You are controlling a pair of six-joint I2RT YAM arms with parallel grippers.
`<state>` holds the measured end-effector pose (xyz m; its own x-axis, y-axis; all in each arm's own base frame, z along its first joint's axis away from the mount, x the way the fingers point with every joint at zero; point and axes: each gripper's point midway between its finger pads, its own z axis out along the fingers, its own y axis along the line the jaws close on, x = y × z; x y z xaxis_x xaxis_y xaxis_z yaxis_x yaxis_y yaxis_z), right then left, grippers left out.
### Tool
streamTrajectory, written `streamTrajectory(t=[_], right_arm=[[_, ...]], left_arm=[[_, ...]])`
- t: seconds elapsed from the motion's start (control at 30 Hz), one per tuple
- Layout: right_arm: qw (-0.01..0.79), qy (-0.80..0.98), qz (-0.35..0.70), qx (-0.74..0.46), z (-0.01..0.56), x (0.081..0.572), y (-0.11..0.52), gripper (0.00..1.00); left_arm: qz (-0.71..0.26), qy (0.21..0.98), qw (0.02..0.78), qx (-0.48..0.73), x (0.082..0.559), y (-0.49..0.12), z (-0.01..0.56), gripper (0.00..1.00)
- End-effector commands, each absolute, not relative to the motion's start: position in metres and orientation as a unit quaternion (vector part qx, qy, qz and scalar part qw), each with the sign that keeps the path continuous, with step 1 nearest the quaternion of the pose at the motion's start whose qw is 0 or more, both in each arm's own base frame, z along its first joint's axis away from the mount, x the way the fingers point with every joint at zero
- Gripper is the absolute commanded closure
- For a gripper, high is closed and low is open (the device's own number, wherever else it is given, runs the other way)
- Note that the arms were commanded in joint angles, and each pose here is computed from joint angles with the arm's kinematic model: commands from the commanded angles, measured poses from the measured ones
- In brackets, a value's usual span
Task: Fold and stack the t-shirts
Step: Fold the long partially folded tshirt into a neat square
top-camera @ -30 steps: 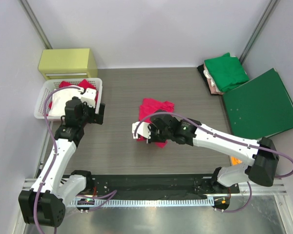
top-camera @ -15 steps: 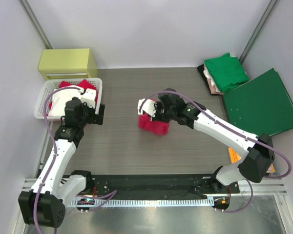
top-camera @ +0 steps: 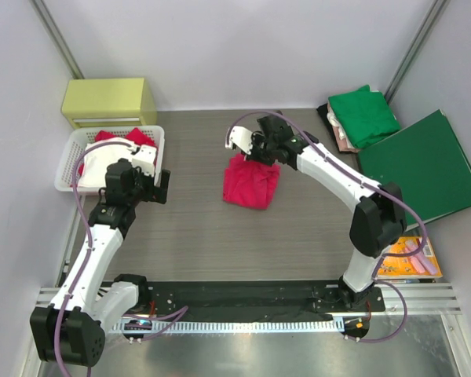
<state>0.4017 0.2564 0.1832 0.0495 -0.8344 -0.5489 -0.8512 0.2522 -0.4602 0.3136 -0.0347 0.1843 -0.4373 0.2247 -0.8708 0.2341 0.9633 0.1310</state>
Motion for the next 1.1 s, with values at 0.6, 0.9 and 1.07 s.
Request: streamTrajectory(t=[0.6,0.9,1.07], right_arm=[[0.503,0.700,-0.125,-0.490,0.195,0.521,0.234,0.27],[0.548,0.735,-0.132,-0.376,0.232,0.514,0.210,0.29],[0.519,0.776,0.002,-0.359,0.224,0.462,0.226,0.99]], left_arm=[[-0.032,0.849,0.508,0.143,0.310,-0.043,0.179,0.00],[-0.045,0.851,0.503,0.146,0.309,-0.048,0.177,0.00],[-0.047,0.851,0.501,0.149,0.309,-0.049,0.174,0.00]])
